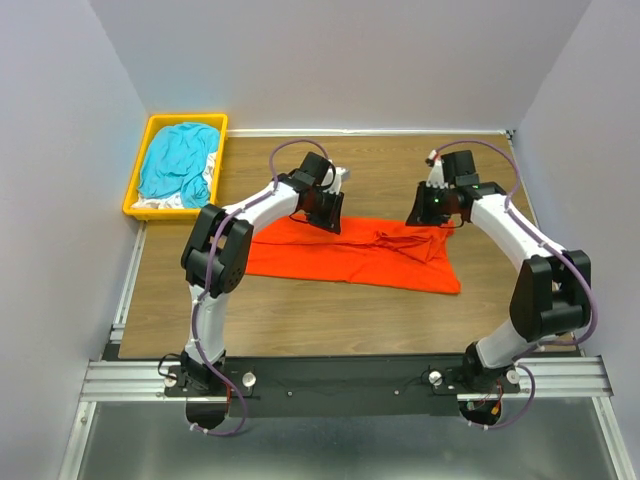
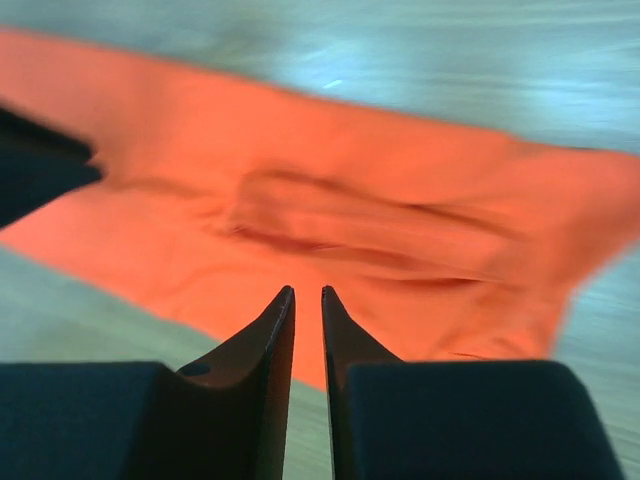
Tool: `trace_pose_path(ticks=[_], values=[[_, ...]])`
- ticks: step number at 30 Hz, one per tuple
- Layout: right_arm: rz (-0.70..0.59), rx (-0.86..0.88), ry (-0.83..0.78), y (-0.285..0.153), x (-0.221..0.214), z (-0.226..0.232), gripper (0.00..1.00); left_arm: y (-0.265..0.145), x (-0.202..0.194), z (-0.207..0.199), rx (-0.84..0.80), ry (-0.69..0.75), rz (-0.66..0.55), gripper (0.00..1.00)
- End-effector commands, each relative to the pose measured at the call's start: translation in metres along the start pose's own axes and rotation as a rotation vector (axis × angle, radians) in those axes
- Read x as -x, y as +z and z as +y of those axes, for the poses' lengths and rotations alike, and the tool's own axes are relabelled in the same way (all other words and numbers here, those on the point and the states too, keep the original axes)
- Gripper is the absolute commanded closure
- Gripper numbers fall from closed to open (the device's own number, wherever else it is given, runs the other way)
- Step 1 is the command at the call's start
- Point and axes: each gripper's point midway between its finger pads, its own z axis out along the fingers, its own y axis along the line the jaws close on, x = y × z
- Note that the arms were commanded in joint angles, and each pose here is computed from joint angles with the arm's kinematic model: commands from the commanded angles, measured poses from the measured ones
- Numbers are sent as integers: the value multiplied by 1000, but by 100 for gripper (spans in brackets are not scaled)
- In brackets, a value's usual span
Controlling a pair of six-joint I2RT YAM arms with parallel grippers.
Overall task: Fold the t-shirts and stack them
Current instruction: Fold the tshirt
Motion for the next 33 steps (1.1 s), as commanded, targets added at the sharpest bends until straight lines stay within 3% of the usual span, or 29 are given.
trace_pose_path(ticks=[1,12,22,33], values=[[110,173,-59,13,-28,41,78,3,0,8,41,28,-8,66],[237,210,-47,42,-61,52,80,16,-23,30,107,25,40,66],[152,-31,-51,72,-20,17,83,12,-43,36,139,20,59,66],[106,-119,12,97,13,-4,85,6,-57,41,162,19,57,66]])
